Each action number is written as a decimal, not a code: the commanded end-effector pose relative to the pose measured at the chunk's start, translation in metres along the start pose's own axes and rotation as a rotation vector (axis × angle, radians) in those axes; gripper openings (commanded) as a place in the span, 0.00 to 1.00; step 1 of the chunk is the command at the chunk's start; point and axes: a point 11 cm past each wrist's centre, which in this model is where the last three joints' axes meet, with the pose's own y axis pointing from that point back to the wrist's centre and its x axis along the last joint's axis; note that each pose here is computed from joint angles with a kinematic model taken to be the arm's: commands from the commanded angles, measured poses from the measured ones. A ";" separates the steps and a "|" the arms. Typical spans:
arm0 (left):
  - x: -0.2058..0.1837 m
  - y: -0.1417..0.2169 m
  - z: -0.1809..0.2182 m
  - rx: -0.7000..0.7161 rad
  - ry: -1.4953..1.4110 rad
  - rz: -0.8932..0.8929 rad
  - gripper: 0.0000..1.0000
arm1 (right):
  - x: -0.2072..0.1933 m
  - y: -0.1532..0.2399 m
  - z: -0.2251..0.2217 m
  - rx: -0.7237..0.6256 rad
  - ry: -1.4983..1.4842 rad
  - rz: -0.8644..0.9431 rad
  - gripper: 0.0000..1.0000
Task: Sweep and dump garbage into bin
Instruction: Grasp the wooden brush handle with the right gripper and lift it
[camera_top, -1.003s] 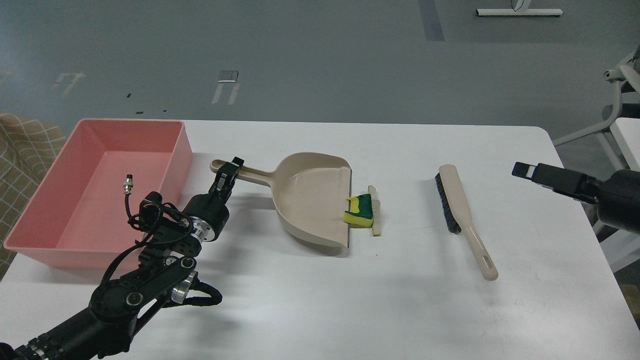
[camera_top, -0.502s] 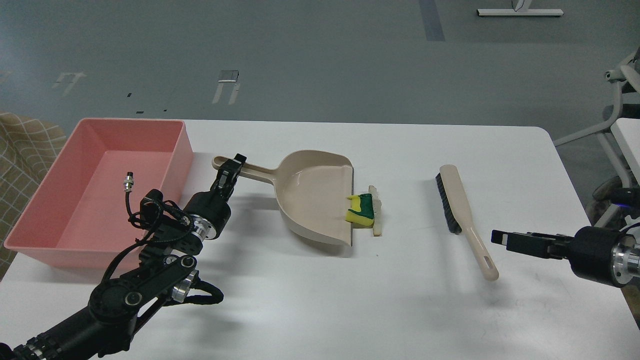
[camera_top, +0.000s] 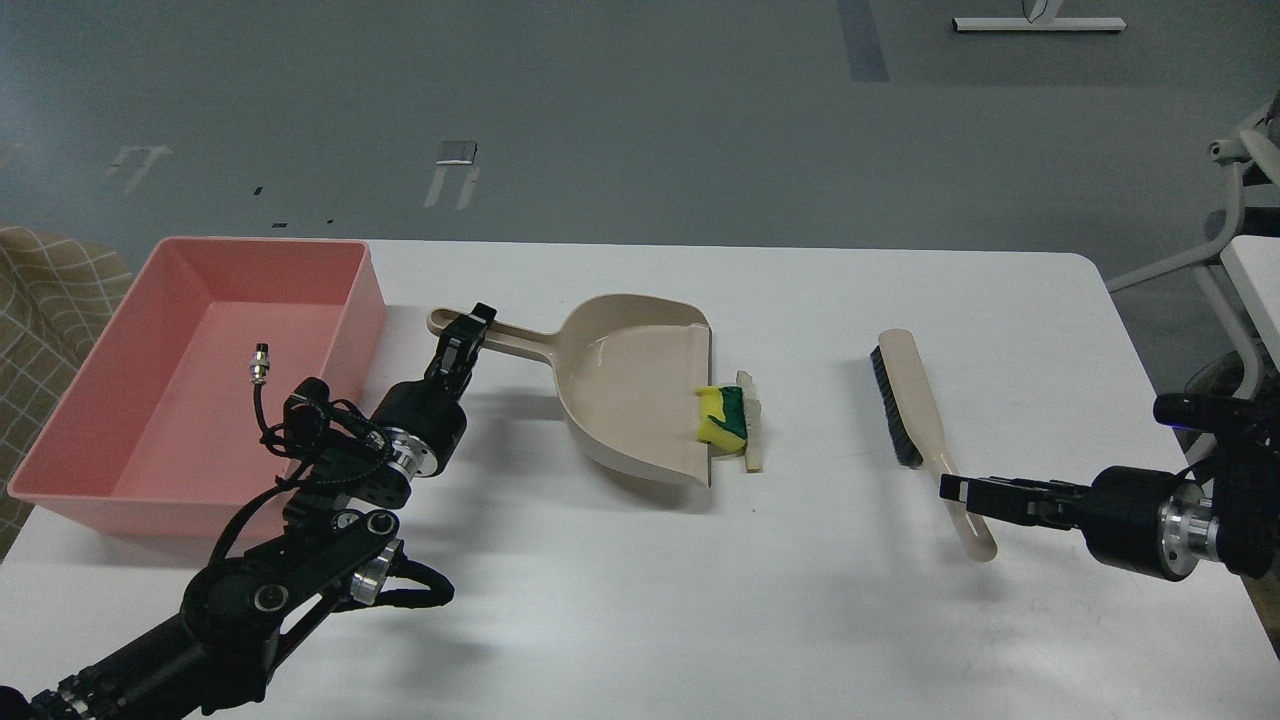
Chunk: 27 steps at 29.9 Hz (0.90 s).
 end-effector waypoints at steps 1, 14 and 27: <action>0.000 0.001 -0.001 0.001 0.000 0.000 0.00 | -0.004 -0.004 0.001 -0.005 -0.006 -0.008 0.61; -0.001 0.002 -0.002 0.004 -0.001 -0.002 0.00 | -0.007 -0.010 0.004 -0.019 -0.024 -0.009 0.64; 0.000 0.001 0.000 -0.002 0.000 -0.001 0.00 | -0.010 -0.018 0.000 -0.003 -0.032 -0.013 0.63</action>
